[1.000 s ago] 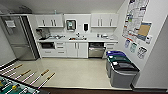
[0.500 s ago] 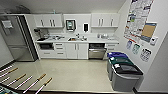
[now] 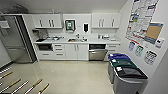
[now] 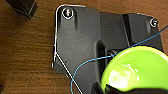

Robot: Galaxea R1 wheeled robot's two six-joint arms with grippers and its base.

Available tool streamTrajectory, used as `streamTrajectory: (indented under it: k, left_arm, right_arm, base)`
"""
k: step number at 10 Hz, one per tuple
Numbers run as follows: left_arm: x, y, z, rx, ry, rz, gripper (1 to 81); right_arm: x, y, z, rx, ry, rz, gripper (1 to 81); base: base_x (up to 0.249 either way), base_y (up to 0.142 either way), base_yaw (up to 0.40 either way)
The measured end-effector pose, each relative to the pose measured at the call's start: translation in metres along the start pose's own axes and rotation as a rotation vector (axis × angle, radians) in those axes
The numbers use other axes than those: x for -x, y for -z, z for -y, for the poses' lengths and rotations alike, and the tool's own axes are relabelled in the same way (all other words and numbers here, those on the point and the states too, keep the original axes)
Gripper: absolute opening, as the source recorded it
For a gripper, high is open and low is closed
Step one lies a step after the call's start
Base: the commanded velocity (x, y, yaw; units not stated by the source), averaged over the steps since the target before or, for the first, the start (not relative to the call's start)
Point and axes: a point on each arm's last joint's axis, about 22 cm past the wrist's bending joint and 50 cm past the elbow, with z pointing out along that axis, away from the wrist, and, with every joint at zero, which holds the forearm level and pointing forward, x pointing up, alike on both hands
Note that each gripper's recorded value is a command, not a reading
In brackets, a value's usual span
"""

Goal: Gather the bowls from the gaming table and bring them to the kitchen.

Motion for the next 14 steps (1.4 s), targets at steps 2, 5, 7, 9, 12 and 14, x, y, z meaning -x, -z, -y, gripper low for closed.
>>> streamTrajectory:
  k: [2, 5, 7, 9, 12, 14]
  left_arm:
    - [-0.0001, 0.0001, 0.0005, -0.001, -0.001, 0.000, 1.0]
    - [-0.0002, 0.0006, 0.0021, -0.003, -0.001, 0.000, 1.0]
    - [0.0000, -0.0001, -0.0004, 0.001, 0.000, 0.000, 1.0]
    - [-0.0006, 0.0000, 0.0001, 0.000, 0.000, 0.000, 1.0]
    - [0.0002, 0.0000, 0.0006, -0.002, -0.001, 0.001, 1.0]
    - [-0.0025, -0.0007, -0.0015, 0.002, -0.001, -0.003, 1.0]
  right_arm:
    - [0.0000, -0.0002, 0.0007, -0.001, 0.000, 0.000, 1.0]
    - [0.0001, 0.0000, -0.0012, 0.004, 0.001, -0.001, 1.0]
    - [-0.0002, 0.0004, -0.0041, 0.009, 0.002, -0.001, 1.0]
    - [-0.0009, 0.0000, -0.0032, 0.009, 0.002, -0.002, 1.0]
    - [-0.0007, 0.0001, -0.0034, 0.009, 0.004, -0.001, 1.0]
    - [-0.0061, 0.0004, -0.0053, 0.011, 0.006, -0.008, 1.0]
  base:
    - [0.191, 0.000, 0.000]
    - [0.191, 0.000, 0.000]
    - [0.191, 0.000, 0.000]
    - [0.191, -0.032, 0.000]
    - [0.191, -0.066, 0.000]
    - [0.191, -0.068, 0.000]
